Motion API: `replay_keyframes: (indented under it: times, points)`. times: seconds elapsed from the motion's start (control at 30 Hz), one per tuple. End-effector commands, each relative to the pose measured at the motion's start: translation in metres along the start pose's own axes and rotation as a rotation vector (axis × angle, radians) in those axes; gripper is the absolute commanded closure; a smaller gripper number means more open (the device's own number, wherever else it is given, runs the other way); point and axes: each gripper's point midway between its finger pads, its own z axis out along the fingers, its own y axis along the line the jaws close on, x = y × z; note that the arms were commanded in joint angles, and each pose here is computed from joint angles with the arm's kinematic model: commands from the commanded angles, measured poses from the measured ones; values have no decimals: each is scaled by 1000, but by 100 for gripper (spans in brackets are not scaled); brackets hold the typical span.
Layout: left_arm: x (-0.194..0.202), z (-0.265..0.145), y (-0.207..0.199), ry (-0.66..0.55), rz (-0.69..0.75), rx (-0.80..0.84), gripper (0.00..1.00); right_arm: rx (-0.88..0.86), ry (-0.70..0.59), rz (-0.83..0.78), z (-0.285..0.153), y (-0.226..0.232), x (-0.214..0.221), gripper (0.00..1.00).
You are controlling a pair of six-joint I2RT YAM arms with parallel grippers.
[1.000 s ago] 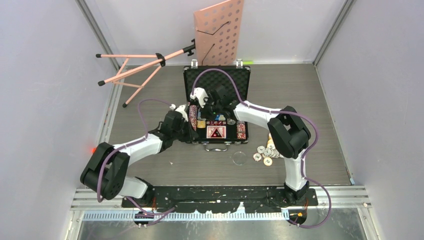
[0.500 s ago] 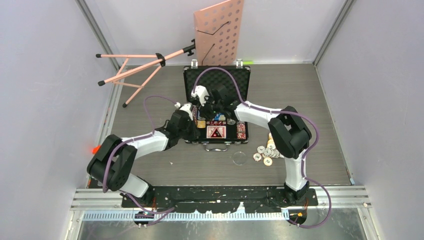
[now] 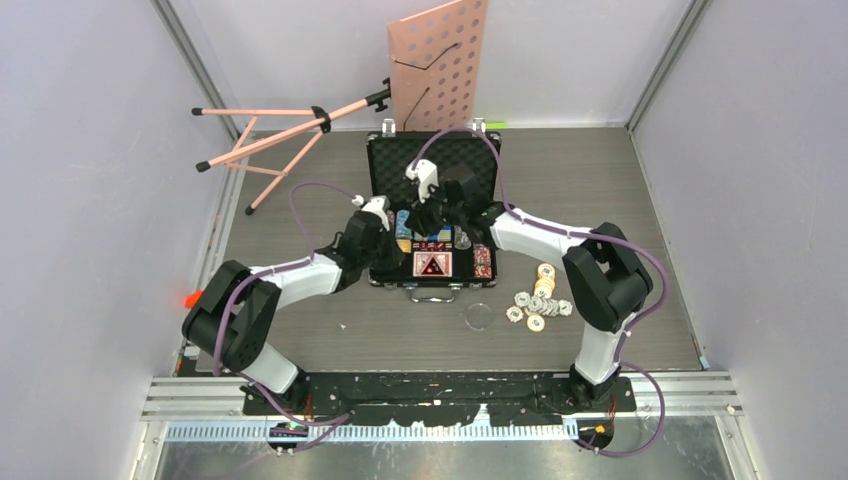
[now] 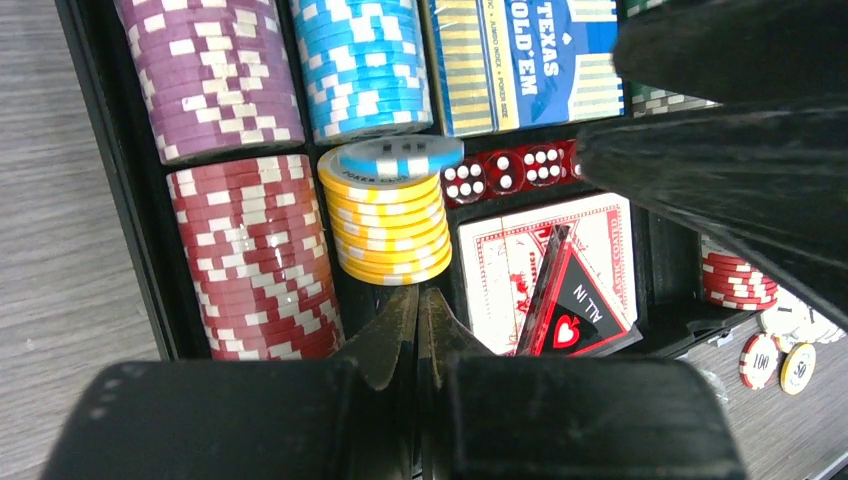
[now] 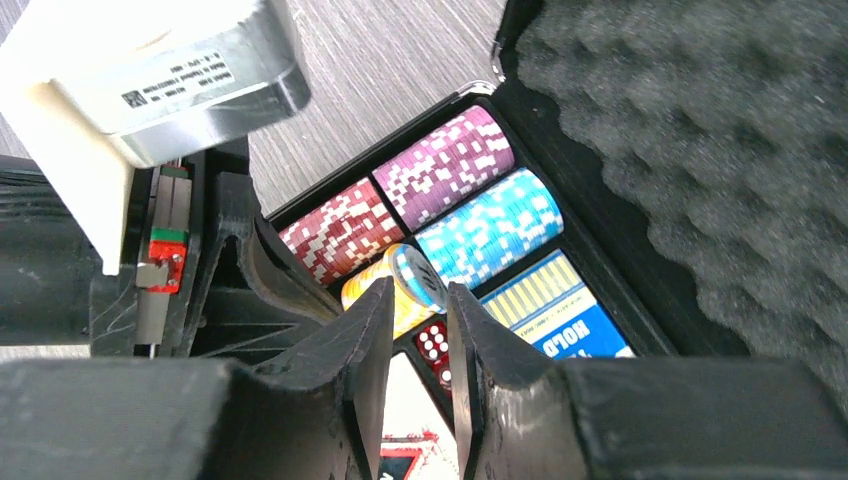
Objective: Pack up texas hold em set
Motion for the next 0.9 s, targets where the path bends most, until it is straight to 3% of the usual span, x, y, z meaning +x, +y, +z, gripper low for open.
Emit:
replay_keyframes:
  times: [0.0,0.2,0.6,0.87]
  points:
    - [-30,6,-13,-91,23,26,100,13,-115,59,-23,1,-34,68]
    - [-38,4,-9,-107,25,2,100,26,-86,75,-25,-2,-23,68]
    - [-15,-4,-8,-45,10,36,100,1,-14,151,-18,2,-7,69]
    - [-6,-4,1,-28,20,8,100,-49,56,149,-12,12,7,78]
